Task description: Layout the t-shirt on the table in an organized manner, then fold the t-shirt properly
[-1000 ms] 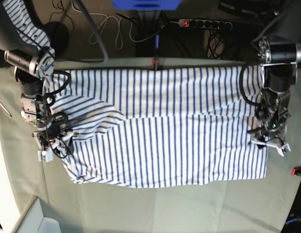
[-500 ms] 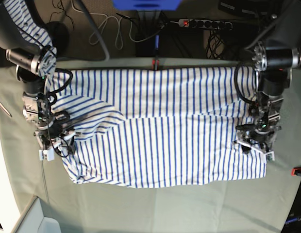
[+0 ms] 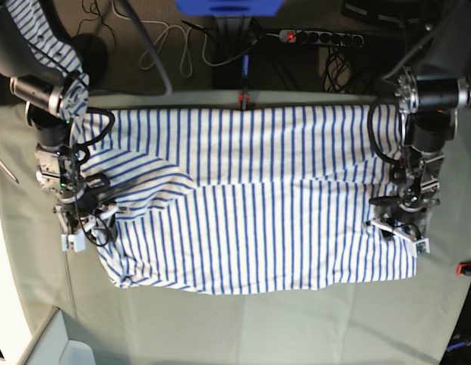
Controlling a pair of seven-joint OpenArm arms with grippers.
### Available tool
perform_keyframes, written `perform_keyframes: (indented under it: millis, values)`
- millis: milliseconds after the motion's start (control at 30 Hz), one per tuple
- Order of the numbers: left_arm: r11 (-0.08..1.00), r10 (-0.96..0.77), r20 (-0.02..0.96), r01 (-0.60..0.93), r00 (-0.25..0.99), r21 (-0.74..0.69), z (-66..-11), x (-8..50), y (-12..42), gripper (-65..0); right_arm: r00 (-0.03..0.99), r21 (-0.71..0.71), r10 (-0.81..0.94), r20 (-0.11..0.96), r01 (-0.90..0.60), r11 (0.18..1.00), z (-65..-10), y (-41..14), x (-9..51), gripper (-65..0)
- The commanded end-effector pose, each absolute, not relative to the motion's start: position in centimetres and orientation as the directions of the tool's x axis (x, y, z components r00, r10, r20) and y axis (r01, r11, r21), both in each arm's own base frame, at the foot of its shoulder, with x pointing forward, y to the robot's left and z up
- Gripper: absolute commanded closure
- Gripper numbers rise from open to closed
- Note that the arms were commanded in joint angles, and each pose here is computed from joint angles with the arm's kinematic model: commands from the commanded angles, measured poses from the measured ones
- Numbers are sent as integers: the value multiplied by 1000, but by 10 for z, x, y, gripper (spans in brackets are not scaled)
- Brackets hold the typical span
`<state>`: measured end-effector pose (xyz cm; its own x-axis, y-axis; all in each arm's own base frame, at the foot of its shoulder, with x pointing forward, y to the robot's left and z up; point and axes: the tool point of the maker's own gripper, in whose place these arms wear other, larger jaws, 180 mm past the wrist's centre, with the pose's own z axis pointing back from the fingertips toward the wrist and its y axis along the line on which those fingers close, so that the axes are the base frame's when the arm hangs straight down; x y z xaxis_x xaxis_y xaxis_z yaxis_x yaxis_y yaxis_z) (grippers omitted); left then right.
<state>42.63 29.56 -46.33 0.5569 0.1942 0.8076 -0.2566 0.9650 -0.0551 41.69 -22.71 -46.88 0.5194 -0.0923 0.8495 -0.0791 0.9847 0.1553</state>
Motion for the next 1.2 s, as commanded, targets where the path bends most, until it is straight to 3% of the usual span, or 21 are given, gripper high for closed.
perform_keyframes:
  millis: [0, 67, 100, 167, 533, 700, 833, 1167]
  values:
    - [966, 191, 825, -251, 532, -61, -450, 438, 298, -160, 517, 136, -76, 853, -80, 987, -463, -234, 422, -165]
    - [966, 192, 825, -253, 531, -62, -450, 438, 299, -22, 516, 136, -76, 853, -80, 987, -463, -234, 423, -91]
    - [966, 192, 825, -253, 531, -62, -450, 438, 299, 0, 514, 136, -76, 854, -80, 987, -462, -234, 423, -57]
    - [966, 189, 829, -250, 525, -62, -447, 440, 298, -15, 512, 135, -75, 856, -80, 988, -461, -234, 424, 0]
    - [985, 110, 897, -171, 429, -39, -402, 448, 285, 0, 386, 30, 16, 922, -113, 993, -425, -243, 421, 0]
    - [968, 183, 896, -231, 405, -94, -385, 427, 292, 0, 345, 25, 43, 938, -191, 981, -416, -224, 401, 0]
    - [952, 226, 891, -283, 393, -117, -375, 402, 306, 0, 287, 56, -21, 958, -117, 992, -402, -242, 382, 0]
    - [959, 193, 869, -276, 457, -68, -390, 349, 302, 0, 350, 83, -49, 935, -83, 993, -430, -250, 307, 0]
